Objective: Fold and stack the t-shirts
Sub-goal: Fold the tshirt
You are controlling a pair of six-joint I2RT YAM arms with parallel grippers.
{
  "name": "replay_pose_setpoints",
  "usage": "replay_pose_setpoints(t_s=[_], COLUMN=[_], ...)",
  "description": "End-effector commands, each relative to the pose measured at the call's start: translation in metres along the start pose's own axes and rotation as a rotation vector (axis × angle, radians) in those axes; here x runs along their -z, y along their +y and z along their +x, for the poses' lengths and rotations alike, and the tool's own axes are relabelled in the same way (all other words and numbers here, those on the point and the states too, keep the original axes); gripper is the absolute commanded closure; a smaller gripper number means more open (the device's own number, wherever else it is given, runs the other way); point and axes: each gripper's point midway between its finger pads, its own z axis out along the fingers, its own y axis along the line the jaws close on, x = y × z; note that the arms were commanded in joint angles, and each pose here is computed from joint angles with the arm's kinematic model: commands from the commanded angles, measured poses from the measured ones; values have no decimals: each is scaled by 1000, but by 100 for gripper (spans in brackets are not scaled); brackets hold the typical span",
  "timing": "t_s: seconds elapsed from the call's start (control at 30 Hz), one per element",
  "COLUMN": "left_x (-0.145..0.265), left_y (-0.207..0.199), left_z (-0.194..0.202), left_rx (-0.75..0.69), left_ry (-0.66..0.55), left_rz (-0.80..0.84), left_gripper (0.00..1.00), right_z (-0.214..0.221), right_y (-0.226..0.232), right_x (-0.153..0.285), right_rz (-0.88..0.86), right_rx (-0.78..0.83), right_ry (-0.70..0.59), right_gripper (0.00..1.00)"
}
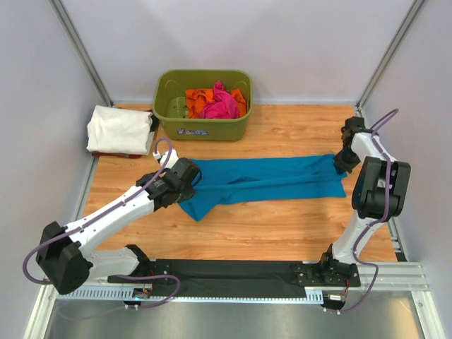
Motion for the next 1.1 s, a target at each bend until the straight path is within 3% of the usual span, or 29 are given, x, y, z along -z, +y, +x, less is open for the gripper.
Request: replay_pose_setpoints(t_s=[0.0,0.47,0.6,0.77,0.9,1.0,1.07], left_x=[-4,-22,-24,-25,-25,-25,-26], left_y=[1,1,-3,-16,-23,-23,-25], left_z=[-9,-14,-22,-27,-30,-37,-42], left_rx=[-8,-35,-62,-88,-100,-116,-130], left_ry=[-22,-20,-39,-40,-41,-55,-68], left_rz=[-24,-59,-48,-10,9,-10,-23], left_gripper=[100,100,100,100,100,100,100], right_z=[-23,-26,-24,-40,-47,-34,2], right_y=[4,18,26,41,58,77,108], right_x=[-2,-17,-17,27,76,106,126], right_rz=[13,34,14,-11,-66,-153,-300], right_rx=[7,51,69,143,199,247,328], right_ry=[-71,-68,-54,-140,-241,-276,-249], right_gripper=[100,99,76,30,18,16,19])
